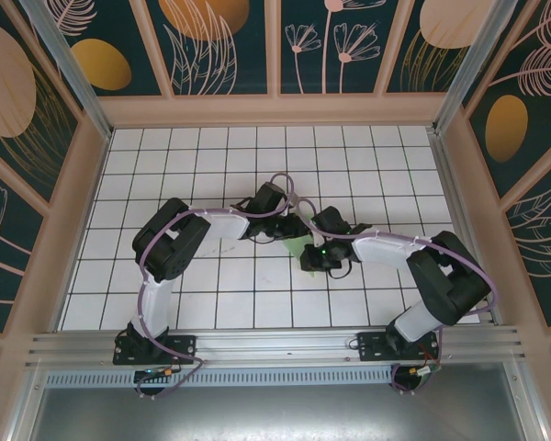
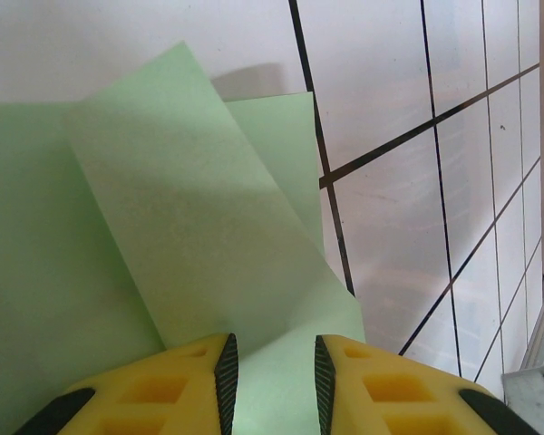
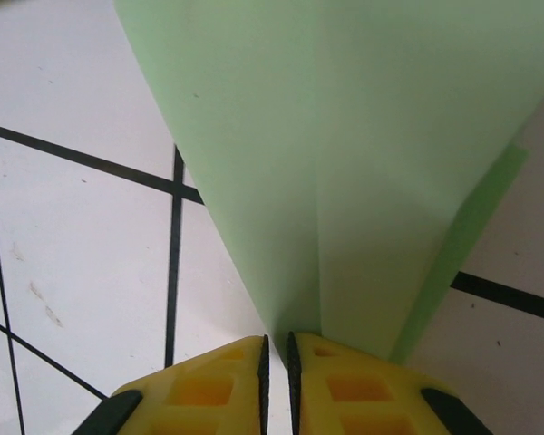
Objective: Fold a paper plane with a square sheet of paper (fold left side to right side)
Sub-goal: Fourth fold the wing at the center of the table.
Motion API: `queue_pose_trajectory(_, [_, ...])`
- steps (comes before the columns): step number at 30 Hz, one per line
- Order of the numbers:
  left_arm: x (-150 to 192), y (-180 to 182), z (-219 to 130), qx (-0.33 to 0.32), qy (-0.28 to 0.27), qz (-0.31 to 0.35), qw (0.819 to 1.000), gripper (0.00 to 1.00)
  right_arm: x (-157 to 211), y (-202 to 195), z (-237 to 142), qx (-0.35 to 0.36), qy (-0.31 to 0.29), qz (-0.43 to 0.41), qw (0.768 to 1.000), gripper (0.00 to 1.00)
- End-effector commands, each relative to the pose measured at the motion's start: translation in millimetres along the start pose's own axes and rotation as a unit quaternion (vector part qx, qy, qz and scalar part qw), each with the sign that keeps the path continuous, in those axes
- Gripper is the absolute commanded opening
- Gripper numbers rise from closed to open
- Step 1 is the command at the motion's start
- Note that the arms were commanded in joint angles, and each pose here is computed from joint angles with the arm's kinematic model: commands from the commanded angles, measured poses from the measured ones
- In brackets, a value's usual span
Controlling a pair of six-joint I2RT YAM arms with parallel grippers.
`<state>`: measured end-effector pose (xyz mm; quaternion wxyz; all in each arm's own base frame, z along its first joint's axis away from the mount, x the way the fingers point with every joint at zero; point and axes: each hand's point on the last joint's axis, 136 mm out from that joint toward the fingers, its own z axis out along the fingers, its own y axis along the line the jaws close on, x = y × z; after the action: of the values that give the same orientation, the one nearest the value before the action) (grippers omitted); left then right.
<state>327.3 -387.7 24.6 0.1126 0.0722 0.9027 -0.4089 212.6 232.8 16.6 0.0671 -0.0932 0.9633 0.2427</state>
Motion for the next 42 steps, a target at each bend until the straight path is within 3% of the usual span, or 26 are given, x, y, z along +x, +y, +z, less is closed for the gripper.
queue_pose_trajectory(1, [20.3,59.5,12.1,-0.093,0.022,-0.022,0.995,0.33,11.4,-10.6,2.7,0.006,0.014,0.018,1.0,0.17])
queue_pose_trajectory(36, [21.1,77.7,12.9,-0.119,0.022,-0.03,0.992,0.33,29.3,-35.6,-7.2,0.059,0.032,0.028,0.997,0.15])
queue_pose_trajectory(42, [21.1,78.5,12.8,-0.121,0.022,-0.03,0.992,0.33,28.1,-31.4,-11.5,0.027,0.023,0.041,0.999,0.07])
